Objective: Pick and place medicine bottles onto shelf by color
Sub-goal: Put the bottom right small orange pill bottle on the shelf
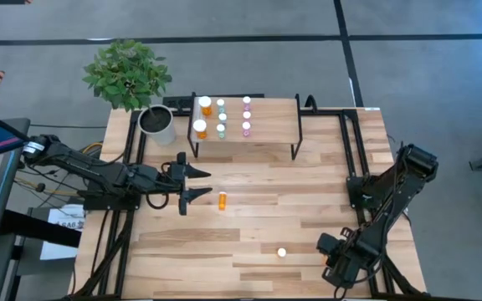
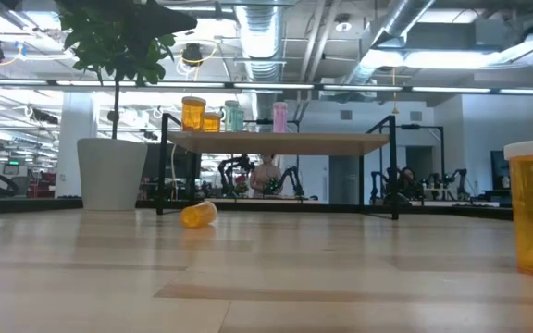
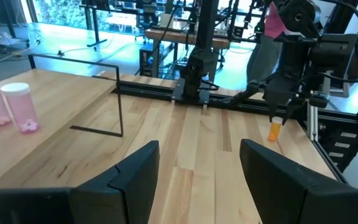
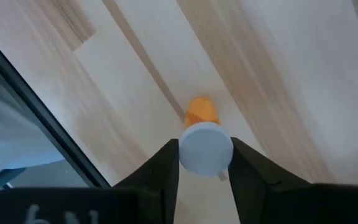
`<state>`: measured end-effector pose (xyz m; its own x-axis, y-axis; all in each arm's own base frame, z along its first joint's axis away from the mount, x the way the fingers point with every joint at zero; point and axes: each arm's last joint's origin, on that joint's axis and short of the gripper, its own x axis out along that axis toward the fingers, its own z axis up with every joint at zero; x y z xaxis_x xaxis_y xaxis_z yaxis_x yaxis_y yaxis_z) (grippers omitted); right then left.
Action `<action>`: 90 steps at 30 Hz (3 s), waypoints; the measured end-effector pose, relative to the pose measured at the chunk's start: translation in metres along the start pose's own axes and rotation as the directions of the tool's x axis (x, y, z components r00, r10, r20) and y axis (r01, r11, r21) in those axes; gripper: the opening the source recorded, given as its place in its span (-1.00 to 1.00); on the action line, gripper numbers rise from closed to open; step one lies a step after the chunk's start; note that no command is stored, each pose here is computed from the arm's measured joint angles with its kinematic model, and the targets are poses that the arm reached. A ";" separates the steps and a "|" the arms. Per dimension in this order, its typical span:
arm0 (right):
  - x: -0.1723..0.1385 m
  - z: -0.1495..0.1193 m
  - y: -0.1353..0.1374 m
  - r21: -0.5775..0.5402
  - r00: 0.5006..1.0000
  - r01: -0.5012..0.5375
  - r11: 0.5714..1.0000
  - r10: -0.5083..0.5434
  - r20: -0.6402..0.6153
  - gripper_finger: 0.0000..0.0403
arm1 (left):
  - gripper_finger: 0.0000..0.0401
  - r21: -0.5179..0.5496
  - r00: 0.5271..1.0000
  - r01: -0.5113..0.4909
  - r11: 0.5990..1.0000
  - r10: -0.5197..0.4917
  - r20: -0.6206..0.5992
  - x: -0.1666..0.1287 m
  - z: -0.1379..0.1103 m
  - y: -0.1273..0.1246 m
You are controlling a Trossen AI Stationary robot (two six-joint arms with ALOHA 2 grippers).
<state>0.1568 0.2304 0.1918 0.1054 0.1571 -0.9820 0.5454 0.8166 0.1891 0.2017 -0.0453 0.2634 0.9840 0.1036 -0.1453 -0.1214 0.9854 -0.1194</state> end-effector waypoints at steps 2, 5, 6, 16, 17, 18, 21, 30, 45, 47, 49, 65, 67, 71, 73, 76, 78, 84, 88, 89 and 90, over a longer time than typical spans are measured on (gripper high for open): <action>0.000 0.000 0.000 0.000 1.000 0.000 1.000 0.000 0.001 -0.35 | 0.06 0.000 1.000 0.000 1.000 0.000 0.000 0.000 0.000 0.000; 0.000 0.000 0.000 0.000 1.000 0.001 1.000 -0.001 0.005 -0.31 | 0.06 0.000 1.000 0.000 1.000 0.000 0.000 0.000 0.000 0.000; 0.000 0.002 0.000 0.000 1.000 0.001 1.000 -0.001 0.009 -0.30 | 0.06 0.000 1.000 0.000 1.000 0.000 0.000 0.000 0.000 0.000; -0.032 0.057 -0.014 -0.076 0.997 -0.017 0.997 0.023 0.078 -0.32 | 0.06 -0.001 1.000 -0.001 1.000 0.001 0.001 0.000 0.000 0.000; -0.040 0.066 -0.017 -0.088 0.996 -0.022 0.996 0.030 0.088 -0.32 | 0.06 -0.001 1.000 -0.001 1.000 0.001 0.000 0.000 0.000 0.000; -0.049 0.075 -0.020 -0.104 0.994 -0.026 0.994 0.037 0.100 -0.32 | 0.06 -0.001 1.000 -0.001 1.000 0.001 0.001 0.000 0.000 0.000; -0.078 0.105 -0.032 -0.147 0.983 -0.030 0.989 0.056 0.177 -0.31 | 0.06 0.000 1.000 -0.001 1.000 0.001 0.000 0.000 0.000 0.000; -0.161 0.204 -0.087 -0.148 0.907 0.018 0.989 0.046 0.418 -0.30 | 0.06 0.011 1.000 0.001 1.000 -0.001 0.008 0.000 0.001 0.000; -0.223 0.346 -0.200 0.075 0.884 0.052 0.996 -0.081 0.461 -0.28 | 0.06 0.025 1.000 0.000 1.000 -0.001 0.008 0.000 0.001 0.000; -0.219 0.359 -0.210 0.090 0.904 0.062 0.994 -0.094 0.417 -0.27 | 0.06 0.025 1.000 0.000 1.000 0.000 0.007 0.000 0.001 0.000; -0.216 0.370 -0.219 0.106 0.922 0.076 0.991 -0.111 0.372 -0.27 | 0.06 0.026 1.000 0.000 1.000 0.000 0.005 0.000 0.000 0.000; -0.229 0.388 -0.265 0.264 0.920 0.108 0.958 -0.197 0.338 -0.25 | 0.06 0.034 1.000 0.000 0.999 0.000 0.002 0.000 0.000 0.000; -0.229 0.388 -0.267 0.282 0.919 0.107 0.953 -0.203 0.338 -0.25 | 0.06 0.034 1.000 0.000 0.999 0.000 0.002 0.000 0.000 0.000; -0.229 0.388 -0.266 0.285 0.920 0.105 0.953 -0.203 0.337 -0.25 | 0.06 0.034 1.000 0.000 0.999 0.000 0.002 0.000 0.000 0.000; -0.229 0.388 -0.266 0.284 0.920 0.105 0.953 -0.202 0.337 -0.25 | 0.06 0.033 1.000 0.000 0.999 0.000 0.002 0.000 0.000 0.000; -0.228 0.387 -0.264 0.279 0.921 0.106 0.954 -0.200 0.334 -0.25 | 0.06 0.033 1.000 -0.001 0.999 0.000 0.002 0.000 0.000 0.000; -0.228 0.387 -0.264 0.279 0.925 0.108 0.954 -0.200 0.324 -0.25 | 0.06 0.033 1.000 -0.001 0.999 0.000 0.002 0.000 0.000 0.000; -0.227 0.385 -0.262 0.247 0.931 0.121 0.962 -0.196 0.309 -0.25 | 0.06 0.033 1.000 -0.001 0.999 0.000 0.002 0.000 0.000 0.000; -0.227 0.387 -0.261 0.247 0.927 0.116 0.962 -0.194 0.322 -0.24 | 0.06 0.033 1.000 0.000 0.999 0.000 0.002 0.000 0.000 0.000; -0.227 0.386 -0.261 0.246 0.929 0.117 0.962 -0.193 0.315 -0.24 | 0.06 0.033 1.000 0.000 0.999 0.000 0.002 0.000 0.000 0.000; -0.227 0.385 -0.261 0.244 0.931 0.118 0.963 -0.193 0.311 -0.24 | 0.06 0.032 1.000 0.000 0.999 0.000 0.002 0.000 0.000 0.000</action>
<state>0.3110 -0.2325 0.3652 0.2511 -0.1842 -0.9503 0.7401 0.6693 0.0658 0.2017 -0.0452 0.2636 0.9841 0.1043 -0.1435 -0.1176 0.9892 -0.0874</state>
